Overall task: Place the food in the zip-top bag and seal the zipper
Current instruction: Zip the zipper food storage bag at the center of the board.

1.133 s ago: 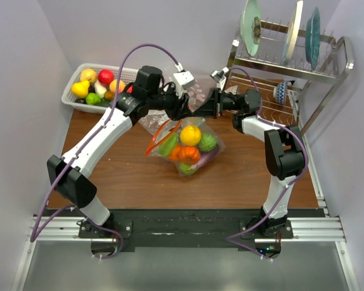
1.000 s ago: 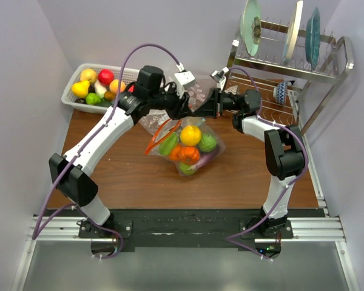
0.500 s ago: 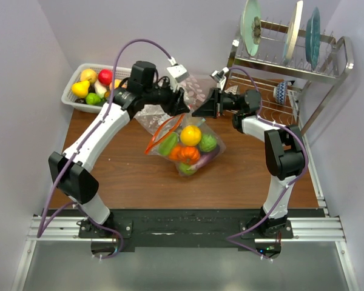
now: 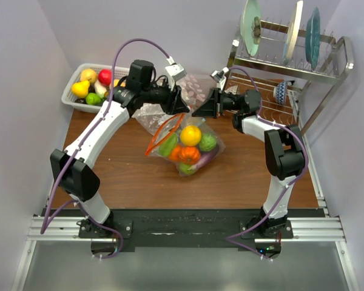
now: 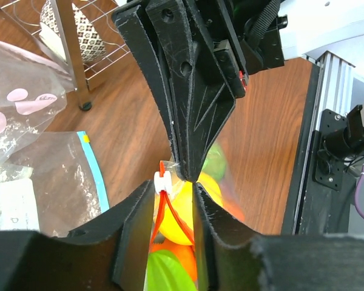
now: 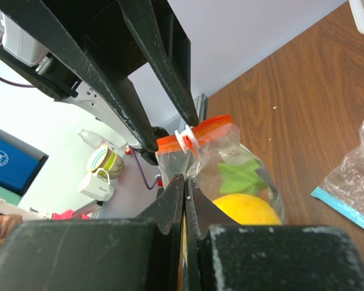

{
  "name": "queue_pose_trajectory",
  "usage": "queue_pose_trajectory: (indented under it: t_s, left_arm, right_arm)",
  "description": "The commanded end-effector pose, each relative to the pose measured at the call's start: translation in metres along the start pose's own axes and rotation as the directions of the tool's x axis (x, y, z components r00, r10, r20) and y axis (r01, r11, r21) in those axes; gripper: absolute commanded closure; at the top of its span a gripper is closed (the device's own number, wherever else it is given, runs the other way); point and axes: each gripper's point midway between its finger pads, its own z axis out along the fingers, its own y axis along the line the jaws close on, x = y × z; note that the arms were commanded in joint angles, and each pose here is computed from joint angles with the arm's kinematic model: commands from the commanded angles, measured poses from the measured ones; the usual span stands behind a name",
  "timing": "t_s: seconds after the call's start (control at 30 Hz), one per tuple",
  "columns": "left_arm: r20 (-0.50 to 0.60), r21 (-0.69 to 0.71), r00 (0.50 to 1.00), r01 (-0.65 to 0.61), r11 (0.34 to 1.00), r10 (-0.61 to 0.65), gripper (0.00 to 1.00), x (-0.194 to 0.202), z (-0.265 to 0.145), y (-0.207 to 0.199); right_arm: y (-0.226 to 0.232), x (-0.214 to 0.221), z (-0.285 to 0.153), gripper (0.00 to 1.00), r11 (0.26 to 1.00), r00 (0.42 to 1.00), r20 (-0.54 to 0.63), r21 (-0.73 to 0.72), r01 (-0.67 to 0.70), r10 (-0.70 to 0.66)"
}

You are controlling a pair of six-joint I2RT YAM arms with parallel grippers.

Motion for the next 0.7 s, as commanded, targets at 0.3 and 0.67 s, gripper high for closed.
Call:
queue_pose_trajectory:
  t_s: [0.3,0.67]
  left_arm:
    - [0.026,0.022,1.0,0.012,1.0,-0.012,0.56,-0.0083,0.0083,0.0031]
    - [0.043,0.043,0.999,0.006,0.999,-0.008,0.91,-0.0131,0.0089,-0.0008]
  right_arm:
    - [0.0422,-0.0168,0.0011,1.0,0.929,0.932,0.026,-0.074,0.362,-0.361]
    - [0.0422,-0.0159,0.0015,1.0,0.93,0.933,0.024,-0.076,0.359,-0.359]
